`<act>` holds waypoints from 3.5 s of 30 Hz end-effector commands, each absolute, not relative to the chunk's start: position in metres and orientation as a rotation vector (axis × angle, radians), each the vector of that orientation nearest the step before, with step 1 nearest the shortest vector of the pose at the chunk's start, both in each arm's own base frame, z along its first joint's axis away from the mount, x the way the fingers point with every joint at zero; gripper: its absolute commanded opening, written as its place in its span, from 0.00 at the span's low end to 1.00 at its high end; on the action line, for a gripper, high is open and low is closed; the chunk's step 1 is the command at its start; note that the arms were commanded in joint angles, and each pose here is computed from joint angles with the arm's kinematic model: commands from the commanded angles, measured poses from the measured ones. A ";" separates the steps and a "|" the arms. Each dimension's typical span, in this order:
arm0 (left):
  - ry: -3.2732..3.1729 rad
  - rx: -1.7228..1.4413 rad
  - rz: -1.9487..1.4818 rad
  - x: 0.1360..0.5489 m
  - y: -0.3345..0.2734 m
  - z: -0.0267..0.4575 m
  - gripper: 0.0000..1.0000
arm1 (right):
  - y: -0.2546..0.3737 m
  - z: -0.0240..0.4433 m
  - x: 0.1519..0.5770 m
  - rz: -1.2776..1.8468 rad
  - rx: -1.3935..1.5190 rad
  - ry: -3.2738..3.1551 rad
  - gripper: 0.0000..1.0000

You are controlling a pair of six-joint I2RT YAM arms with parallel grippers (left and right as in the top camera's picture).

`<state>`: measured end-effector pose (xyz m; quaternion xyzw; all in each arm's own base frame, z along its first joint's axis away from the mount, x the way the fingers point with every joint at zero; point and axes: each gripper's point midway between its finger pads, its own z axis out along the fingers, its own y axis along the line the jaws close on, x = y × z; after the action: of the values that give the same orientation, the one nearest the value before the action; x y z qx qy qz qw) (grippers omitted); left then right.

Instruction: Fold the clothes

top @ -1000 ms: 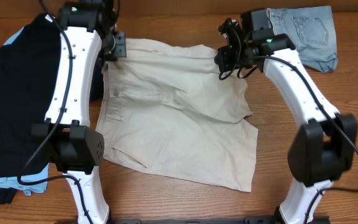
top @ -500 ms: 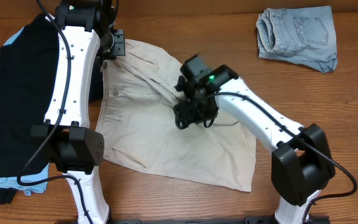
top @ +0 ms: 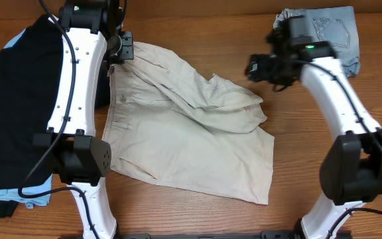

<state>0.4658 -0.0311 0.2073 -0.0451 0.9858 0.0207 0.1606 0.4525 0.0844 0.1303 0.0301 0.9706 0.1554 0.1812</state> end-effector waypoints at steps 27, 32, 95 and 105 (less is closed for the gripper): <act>2.790 -0.101 0.056 0.466 -0.032 0.216 0.04 | 0.132 0.088 0.442 1.113 -0.177 2.726 0.12; 2.759 -0.103 0.050 0.474 -0.032 0.218 0.04 | 0.107 0.114 0.470 1.052 -0.152 2.632 0.09; 2.957 -0.374 0.202 0.317 0.002 0.225 1.00 | 0.133 0.097 0.208 0.218 0.471 3.073 0.94; 2.992 -0.763 0.190 0.284 0.034 0.116 1.00 | 0.142 0.050 0.174 0.203 0.533 3.139 0.67</act>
<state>0.2978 0.0289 0.1325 -0.1960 0.9773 0.0686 0.0407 0.1779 0.1432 0.0520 0.1410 0.9878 0.0611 -0.0248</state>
